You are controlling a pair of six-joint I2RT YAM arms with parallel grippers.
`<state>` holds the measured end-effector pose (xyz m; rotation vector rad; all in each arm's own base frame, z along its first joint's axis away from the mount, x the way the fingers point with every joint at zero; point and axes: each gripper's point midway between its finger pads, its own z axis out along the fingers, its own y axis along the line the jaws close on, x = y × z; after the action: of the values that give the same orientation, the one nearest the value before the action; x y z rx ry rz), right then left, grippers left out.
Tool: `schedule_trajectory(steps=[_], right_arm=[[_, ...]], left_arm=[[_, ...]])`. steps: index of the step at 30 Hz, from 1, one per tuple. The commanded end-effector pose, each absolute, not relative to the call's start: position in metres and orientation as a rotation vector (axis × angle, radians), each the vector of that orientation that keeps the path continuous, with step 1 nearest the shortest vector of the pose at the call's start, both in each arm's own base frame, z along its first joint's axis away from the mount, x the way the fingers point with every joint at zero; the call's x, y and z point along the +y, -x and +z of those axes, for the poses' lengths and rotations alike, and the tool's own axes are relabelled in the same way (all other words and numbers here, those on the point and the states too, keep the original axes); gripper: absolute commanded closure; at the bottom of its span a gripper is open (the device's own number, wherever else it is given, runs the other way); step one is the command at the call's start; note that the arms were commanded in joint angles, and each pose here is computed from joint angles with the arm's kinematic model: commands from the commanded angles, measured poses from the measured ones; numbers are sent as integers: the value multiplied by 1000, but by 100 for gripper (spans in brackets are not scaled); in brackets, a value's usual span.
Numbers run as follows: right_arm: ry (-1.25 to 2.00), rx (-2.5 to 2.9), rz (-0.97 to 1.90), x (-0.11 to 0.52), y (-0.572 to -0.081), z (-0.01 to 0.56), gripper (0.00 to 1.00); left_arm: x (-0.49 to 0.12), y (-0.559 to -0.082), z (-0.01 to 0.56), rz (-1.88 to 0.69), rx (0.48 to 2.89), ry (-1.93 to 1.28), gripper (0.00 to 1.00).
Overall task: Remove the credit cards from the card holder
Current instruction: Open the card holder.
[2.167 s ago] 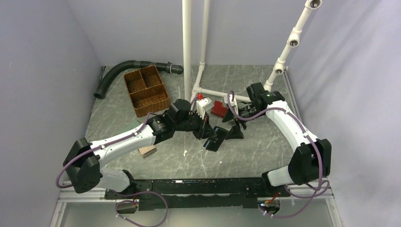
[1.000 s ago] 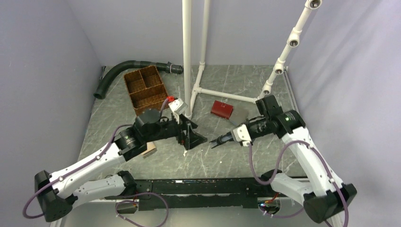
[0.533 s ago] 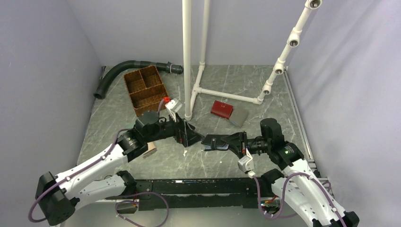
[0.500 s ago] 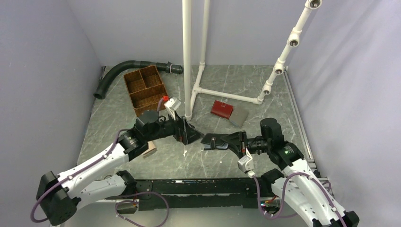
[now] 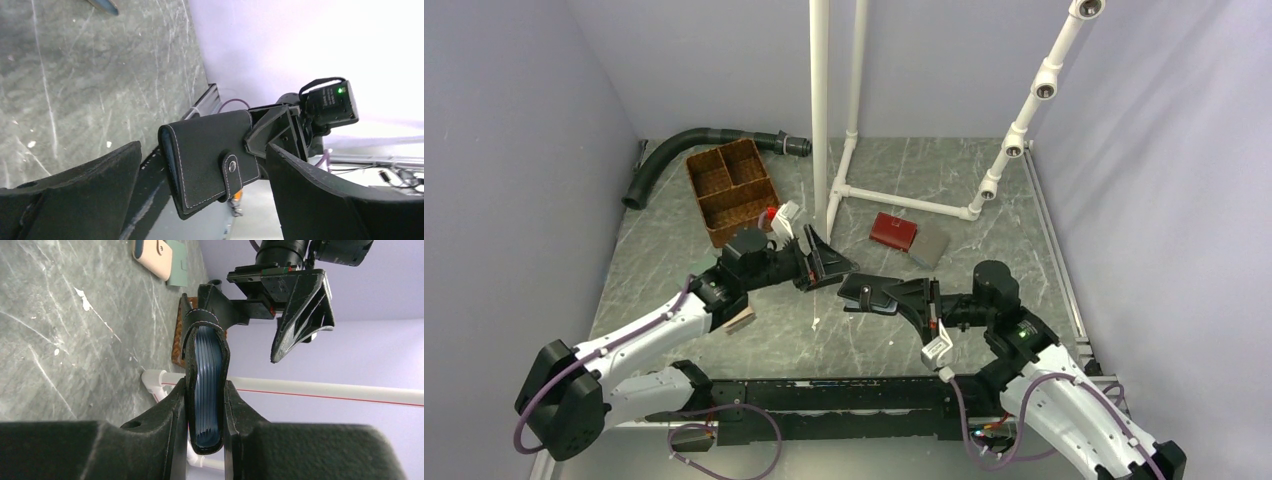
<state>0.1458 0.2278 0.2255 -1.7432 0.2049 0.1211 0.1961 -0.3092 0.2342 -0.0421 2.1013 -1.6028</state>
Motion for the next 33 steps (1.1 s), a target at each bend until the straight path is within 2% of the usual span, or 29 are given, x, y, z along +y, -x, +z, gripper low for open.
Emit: schedule_trajectory(steps=[1,9,17,18,21,22,23,25,29,31,33], right_arm=[[1650,131,11,235,-154,260,100],[1622,144,-32,241,-161,264,100],[1615,163,-51,247,-164,259,100],[1617,164,-50,248,-164,258,100],[1621,168,-44,249,-162,254,100],[1623,174,-44,248,-162,253,100],[1627,184,-41,248,-162,252,100],[1639,206,-35,247,-163,248,100],[1670,224,-6,245,-159,238,100],[1682,233,23,244,-153,233,85],[1705,257,67,242,-147,229,54]], left_arm=[[-312,-197,232,-1687,2139,213,2],[-310,-196,219,-1721,2179,345,5],[-317,-201,243,-1890,2077,442,26],[-317,-202,246,-1895,2067,451,30],[-316,-203,250,-1896,2060,471,50],[-315,-203,250,-1891,2060,477,59],[-314,-203,250,-1884,2063,483,74],[-312,-203,249,-1865,2069,489,88],[-308,-205,247,-1825,2064,477,100],[-308,-207,244,-1807,2062,456,100],[-307,-208,240,-1777,2069,417,100]])
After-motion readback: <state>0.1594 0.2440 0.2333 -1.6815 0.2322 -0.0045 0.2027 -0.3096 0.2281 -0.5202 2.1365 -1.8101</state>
